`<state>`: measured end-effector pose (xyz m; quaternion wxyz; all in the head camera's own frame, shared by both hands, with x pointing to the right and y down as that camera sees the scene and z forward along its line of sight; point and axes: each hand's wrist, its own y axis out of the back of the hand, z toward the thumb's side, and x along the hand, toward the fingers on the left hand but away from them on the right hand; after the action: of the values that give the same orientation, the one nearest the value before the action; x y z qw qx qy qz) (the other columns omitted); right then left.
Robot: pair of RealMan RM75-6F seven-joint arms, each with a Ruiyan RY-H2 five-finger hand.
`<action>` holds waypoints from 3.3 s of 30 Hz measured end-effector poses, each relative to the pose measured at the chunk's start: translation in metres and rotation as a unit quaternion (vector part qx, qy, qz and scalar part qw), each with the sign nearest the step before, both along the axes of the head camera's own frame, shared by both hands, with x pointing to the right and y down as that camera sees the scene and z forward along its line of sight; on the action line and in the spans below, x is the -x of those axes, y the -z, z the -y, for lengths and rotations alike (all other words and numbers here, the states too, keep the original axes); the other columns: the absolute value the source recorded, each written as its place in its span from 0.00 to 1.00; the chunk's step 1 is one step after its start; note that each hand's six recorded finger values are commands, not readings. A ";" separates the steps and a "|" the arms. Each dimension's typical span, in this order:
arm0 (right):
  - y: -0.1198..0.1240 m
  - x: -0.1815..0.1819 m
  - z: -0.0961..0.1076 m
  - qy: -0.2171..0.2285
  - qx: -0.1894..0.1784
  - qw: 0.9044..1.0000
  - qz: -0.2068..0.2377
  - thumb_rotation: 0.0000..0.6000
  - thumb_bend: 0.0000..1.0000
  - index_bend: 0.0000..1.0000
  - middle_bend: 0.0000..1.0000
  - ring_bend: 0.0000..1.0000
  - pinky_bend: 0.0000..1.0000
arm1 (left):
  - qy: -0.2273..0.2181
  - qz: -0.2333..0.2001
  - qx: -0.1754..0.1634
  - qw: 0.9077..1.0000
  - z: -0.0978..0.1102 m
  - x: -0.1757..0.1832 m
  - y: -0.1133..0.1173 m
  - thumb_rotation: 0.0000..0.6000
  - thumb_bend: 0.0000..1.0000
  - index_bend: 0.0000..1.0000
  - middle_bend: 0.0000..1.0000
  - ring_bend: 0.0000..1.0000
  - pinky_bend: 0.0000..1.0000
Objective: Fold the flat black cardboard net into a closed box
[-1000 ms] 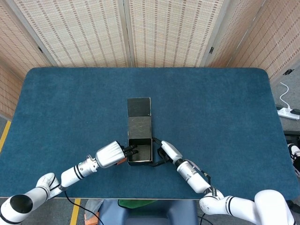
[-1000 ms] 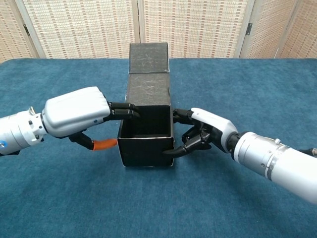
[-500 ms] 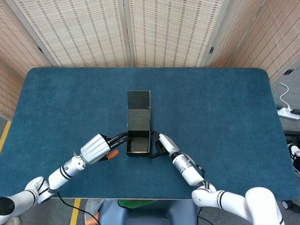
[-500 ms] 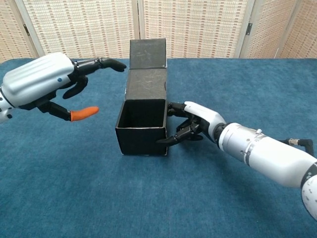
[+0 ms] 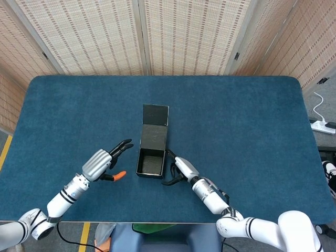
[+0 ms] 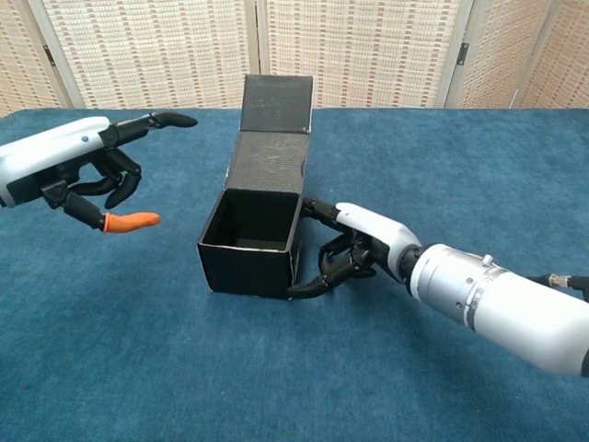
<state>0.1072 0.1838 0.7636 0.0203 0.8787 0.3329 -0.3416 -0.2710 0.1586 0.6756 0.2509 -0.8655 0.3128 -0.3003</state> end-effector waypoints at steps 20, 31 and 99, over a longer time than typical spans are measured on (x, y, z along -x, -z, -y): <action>0.096 -0.088 0.043 -0.090 -0.110 0.990 0.011 1.00 0.00 0.00 0.02 0.63 1.00 | 0.099 -0.051 0.254 0.961 0.001 0.000 -0.068 1.00 0.23 0.00 0.00 0.63 0.97; 0.126 -0.110 0.061 -0.123 -0.142 0.982 0.008 1.00 0.00 0.00 0.04 0.64 1.00 | 0.087 -0.076 0.294 0.949 0.004 -0.028 -0.095 1.00 0.23 0.00 0.00 0.63 0.97; 0.094 0.079 0.094 -0.028 0.057 0.994 0.084 1.00 0.00 0.10 0.41 0.80 1.00 | 0.120 -0.082 0.282 0.949 -0.006 -0.038 -0.076 1.00 0.24 0.44 0.50 0.71 0.97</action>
<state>0.0283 0.0896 0.6693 0.1075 0.8918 0.3347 -0.2847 -0.2333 0.1641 0.7518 -0.0673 -0.8787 0.3360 -0.3323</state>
